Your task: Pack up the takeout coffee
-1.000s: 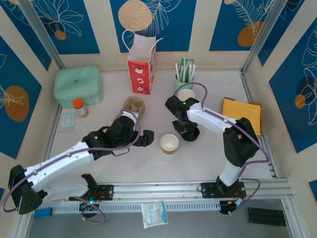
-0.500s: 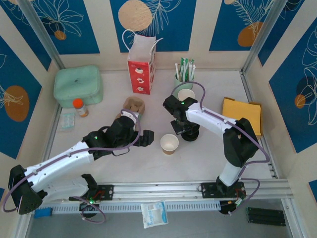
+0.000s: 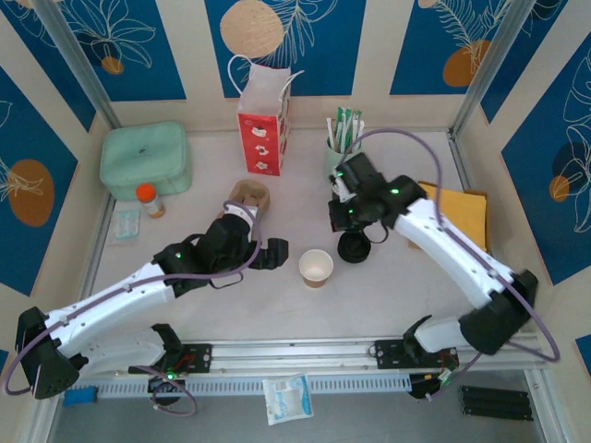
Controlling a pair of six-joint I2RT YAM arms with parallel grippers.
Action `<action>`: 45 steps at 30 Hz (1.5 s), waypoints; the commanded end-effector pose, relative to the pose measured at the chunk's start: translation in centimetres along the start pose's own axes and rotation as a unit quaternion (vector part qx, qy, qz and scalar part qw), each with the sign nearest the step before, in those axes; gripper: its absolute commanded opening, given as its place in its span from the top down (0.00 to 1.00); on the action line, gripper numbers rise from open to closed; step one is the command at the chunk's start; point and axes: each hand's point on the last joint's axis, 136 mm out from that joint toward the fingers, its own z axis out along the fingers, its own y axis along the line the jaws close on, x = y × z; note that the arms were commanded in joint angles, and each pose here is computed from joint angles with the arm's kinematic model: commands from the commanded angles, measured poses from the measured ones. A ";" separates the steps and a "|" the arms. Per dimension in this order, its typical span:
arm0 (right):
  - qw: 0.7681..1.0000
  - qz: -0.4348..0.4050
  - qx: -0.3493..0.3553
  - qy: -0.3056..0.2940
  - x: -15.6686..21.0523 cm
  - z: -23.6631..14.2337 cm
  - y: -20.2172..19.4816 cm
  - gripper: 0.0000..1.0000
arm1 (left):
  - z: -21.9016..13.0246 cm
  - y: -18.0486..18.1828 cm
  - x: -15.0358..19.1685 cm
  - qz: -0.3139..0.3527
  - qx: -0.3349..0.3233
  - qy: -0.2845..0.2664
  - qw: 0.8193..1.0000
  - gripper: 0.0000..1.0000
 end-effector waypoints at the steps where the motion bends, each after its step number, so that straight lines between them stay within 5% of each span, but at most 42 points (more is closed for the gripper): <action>1: 0.970 0.067 -0.229 -0.054 -2.2 -4.6 4.9 1.00 | -1.9 -3.3 -3.8 -0.034 0.056 -0.058 0.996 0.01; 7: 0.898 0.110 -0.414 -0.101 -5.0 -9.8 6.2 1.00 | -4.4 -7.3 -8.9 -0.114 0.159 -0.147 0.970 0.01; 17: 0.836 0.067 -0.529 -0.131 -7.6 -13.3 8.2 1.00 | -7.6 -10.5 -14.1 -0.238 0.291 -0.234 0.897 0.01; 32: 0.788 -0.046 -0.590 -0.168 -8.3 -17.0 11.2 1.00 | -9.4 -12.5 -17.5 -0.343 0.416 -0.267 0.799 0.01; 45: 0.776 -0.063 -0.604 -0.172 -8.2 -17.9 13.1 1.00 | -8.7 -13.1 -18.2 -0.372 0.447 -0.267 0.768 0.01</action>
